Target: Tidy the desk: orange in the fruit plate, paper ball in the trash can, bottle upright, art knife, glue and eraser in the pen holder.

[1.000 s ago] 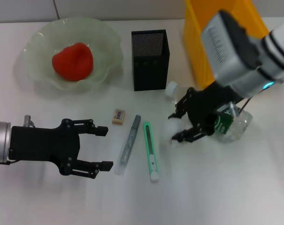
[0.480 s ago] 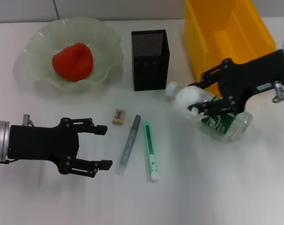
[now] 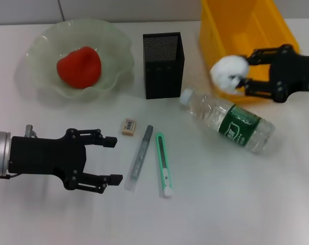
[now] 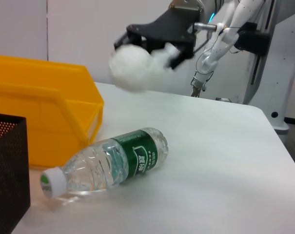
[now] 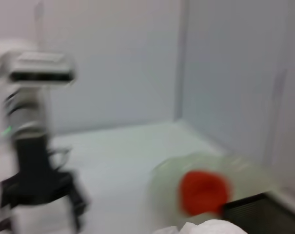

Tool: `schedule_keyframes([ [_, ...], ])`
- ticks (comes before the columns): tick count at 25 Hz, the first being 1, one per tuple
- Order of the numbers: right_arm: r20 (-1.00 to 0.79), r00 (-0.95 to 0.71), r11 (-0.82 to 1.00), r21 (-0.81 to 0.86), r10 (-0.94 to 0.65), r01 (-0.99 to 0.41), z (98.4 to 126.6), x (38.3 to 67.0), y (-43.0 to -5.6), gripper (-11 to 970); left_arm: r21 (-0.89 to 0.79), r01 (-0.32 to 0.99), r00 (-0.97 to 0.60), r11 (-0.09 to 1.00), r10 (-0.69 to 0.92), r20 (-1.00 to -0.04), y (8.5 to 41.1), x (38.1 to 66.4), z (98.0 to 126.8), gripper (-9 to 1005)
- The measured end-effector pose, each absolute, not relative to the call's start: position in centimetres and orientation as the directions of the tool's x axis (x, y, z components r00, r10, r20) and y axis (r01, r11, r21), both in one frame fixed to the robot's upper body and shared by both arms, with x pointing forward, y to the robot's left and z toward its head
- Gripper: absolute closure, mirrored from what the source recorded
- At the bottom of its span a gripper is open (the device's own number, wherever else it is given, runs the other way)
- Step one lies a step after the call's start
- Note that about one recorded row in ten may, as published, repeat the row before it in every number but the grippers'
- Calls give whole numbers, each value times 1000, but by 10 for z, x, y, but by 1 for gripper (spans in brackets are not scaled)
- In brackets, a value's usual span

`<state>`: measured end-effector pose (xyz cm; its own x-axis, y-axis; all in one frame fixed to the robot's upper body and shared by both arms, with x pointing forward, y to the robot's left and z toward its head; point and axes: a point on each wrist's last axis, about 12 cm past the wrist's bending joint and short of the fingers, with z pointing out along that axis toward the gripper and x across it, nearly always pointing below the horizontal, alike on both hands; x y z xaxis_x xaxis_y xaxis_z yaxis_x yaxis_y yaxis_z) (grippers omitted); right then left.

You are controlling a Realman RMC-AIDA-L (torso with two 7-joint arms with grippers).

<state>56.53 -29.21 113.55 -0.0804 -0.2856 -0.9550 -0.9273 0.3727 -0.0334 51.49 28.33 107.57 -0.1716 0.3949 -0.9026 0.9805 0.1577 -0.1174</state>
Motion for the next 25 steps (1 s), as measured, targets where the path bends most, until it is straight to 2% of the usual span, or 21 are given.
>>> schedule_keyframes([
  [10, -969, -102, 613, -59, -224, -788, 1117, 575, -309, 370, -121, 981, -173, 155, 392, -903, 282, 515, 1076, 140],
  [25, -969, -125, 737, -77, -215, -671, 1117, 601, -307, 327, -135, 978, -188, 160, 387, -903, 280, 515, 1076, 140],
])
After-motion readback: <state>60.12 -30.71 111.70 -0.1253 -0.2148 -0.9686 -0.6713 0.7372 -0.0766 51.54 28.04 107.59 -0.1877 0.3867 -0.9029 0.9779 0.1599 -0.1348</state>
